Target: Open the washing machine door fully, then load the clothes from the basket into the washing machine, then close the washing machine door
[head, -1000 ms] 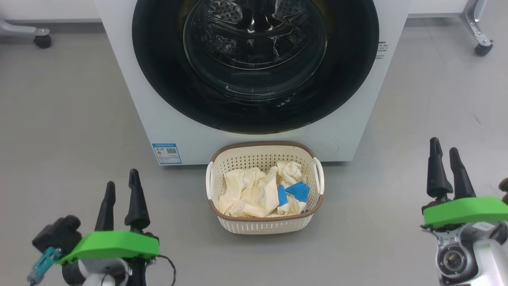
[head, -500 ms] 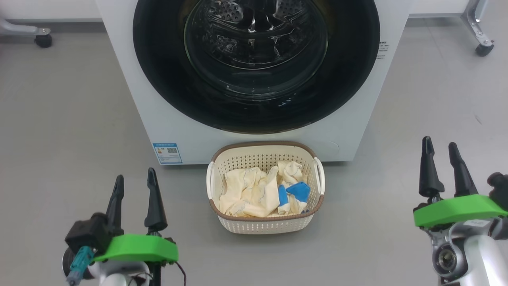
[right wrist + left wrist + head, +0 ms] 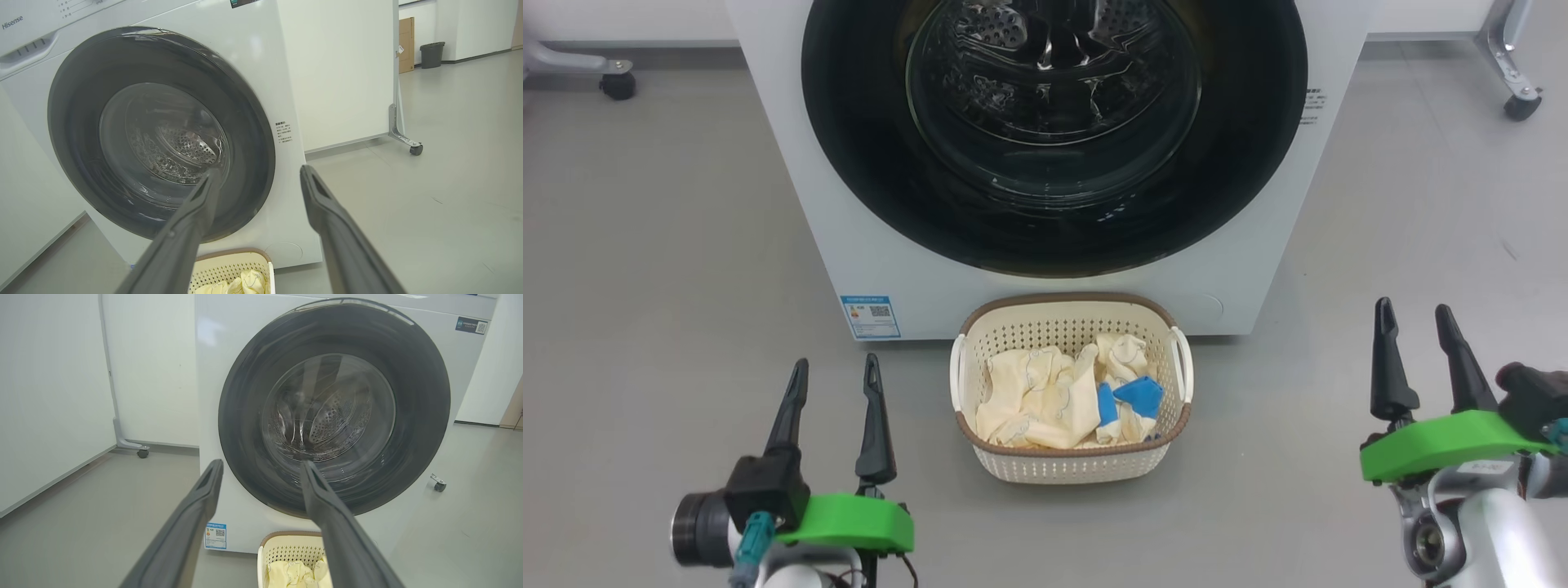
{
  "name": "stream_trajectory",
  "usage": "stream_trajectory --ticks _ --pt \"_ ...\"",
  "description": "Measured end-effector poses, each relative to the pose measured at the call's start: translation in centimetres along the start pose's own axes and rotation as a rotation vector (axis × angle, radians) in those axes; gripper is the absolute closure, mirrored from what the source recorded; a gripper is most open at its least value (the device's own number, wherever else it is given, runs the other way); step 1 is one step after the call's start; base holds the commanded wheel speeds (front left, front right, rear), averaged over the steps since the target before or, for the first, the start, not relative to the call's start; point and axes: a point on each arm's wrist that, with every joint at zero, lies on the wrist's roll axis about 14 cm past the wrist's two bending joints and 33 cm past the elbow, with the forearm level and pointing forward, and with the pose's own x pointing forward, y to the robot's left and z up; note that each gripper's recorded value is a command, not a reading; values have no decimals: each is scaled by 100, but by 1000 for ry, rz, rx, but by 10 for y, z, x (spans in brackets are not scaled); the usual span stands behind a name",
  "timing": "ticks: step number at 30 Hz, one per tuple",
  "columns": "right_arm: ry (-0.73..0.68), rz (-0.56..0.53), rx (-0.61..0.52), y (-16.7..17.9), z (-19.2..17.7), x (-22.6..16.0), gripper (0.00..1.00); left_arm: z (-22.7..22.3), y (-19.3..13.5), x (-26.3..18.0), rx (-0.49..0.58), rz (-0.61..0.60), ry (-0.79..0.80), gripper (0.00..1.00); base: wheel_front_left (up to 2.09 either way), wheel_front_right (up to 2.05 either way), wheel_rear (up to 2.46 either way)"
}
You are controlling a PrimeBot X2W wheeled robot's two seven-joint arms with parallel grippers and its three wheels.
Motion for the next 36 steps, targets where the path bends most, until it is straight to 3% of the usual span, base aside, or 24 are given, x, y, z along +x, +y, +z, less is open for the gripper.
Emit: stream_trajectory --ticks 16,36 --pt "99 5 -22 1 -32 -5 0 -29 -3 -8 28 -19 87 0 0 0 0" --pt "102 23 -39 6 -32 -1 0 -33 -4 -7 34 -25 100 0 0 0 0"
